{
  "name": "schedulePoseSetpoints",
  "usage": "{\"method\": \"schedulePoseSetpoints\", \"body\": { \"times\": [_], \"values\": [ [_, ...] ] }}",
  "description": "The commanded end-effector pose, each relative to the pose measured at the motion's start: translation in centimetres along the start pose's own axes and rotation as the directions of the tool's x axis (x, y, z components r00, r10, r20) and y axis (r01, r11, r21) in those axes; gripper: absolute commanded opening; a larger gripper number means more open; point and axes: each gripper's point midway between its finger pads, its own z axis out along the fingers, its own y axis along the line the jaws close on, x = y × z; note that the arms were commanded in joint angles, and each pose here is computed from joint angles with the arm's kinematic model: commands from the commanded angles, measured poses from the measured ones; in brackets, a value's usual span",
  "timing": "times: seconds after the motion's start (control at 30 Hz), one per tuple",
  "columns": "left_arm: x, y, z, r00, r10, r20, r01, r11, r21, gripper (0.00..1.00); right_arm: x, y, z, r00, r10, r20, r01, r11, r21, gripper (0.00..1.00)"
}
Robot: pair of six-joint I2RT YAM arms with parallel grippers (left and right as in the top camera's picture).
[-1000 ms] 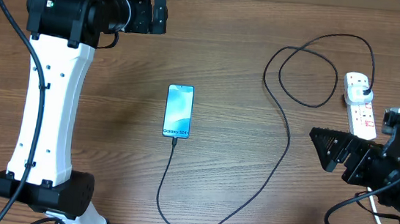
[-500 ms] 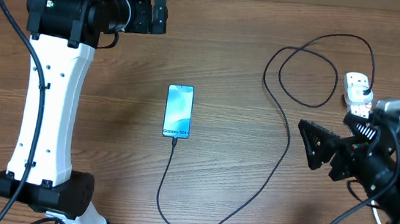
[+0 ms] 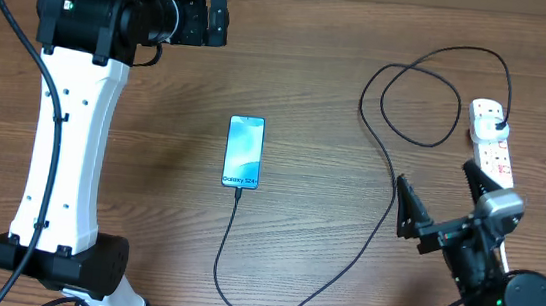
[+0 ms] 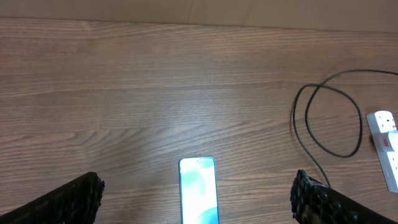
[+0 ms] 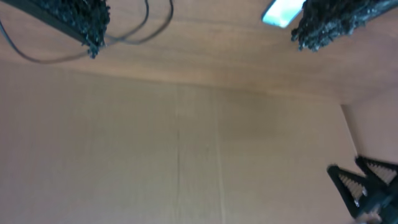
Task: Plug charger to phone and switch on socket
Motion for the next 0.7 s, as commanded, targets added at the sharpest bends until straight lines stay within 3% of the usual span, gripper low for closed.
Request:
{"method": "schedulePoseSetpoints", "body": {
  "times": [0.0, 0.4, 0.67],
  "values": [
    [-0.1, 0.1, 0.3, 1.0, 0.005, -0.001, -0.005, 1.0, 0.002, 0.99, 2.1, -0.2, -0.2, 1.0, -0.005, 0.017, 0.005, 1.0, 0.008, 1.0],
    [-0.1, 0.1, 0.3, 1.0, 0.005, -0.001, -0.005, 1.0, 0.002, 1.0, 7.3, -0.6, -0.1, 0.996, -0.02, 0.087, 0.02, 1.0, 0.005, 1.0],
    [-0.1, 0.1, 0.3, 1.0, 0.005, -0.001, -0.005, 1.0, 0.002, 1.0, 11.9, -0.7, 0.5, 1.0, -0.002, 0.005, 0.002, 1.0, -0.012, 1.0]
  ]
}}
